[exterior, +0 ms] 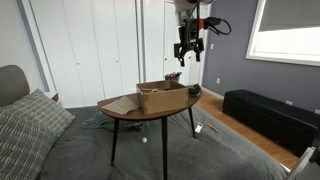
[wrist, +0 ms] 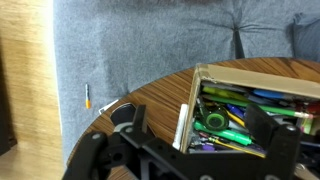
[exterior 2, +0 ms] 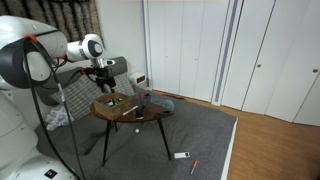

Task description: Take the marker out of the box

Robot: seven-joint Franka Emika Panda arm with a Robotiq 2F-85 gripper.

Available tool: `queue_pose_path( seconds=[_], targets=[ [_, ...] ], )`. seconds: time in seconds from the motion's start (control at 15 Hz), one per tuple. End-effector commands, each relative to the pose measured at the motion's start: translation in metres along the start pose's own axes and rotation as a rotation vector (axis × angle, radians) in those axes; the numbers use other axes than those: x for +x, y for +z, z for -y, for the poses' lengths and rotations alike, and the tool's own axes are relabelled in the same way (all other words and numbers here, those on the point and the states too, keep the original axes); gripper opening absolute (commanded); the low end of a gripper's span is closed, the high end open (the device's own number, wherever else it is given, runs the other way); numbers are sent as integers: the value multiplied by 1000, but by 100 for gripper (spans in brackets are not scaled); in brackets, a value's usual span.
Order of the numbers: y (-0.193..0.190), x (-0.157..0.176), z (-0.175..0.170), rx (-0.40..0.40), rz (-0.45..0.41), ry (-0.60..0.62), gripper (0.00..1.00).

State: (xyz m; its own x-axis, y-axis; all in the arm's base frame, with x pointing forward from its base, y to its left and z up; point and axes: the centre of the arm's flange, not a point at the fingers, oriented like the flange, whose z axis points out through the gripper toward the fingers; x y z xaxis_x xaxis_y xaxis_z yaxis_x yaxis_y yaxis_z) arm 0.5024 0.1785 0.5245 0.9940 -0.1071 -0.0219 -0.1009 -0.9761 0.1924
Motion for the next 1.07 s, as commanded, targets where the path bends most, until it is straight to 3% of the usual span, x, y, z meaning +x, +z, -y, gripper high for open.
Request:
queue_pose_path(
  seconds=[0.0, 0.33, 1.0],
  targets=[
    [9, 26, 31, 7, -30, 32, 100],
    [29, 50, 61, 20, -73, 77, 100],
    [74, 91, 68, -24, -189, 158, 100]
  ],
)
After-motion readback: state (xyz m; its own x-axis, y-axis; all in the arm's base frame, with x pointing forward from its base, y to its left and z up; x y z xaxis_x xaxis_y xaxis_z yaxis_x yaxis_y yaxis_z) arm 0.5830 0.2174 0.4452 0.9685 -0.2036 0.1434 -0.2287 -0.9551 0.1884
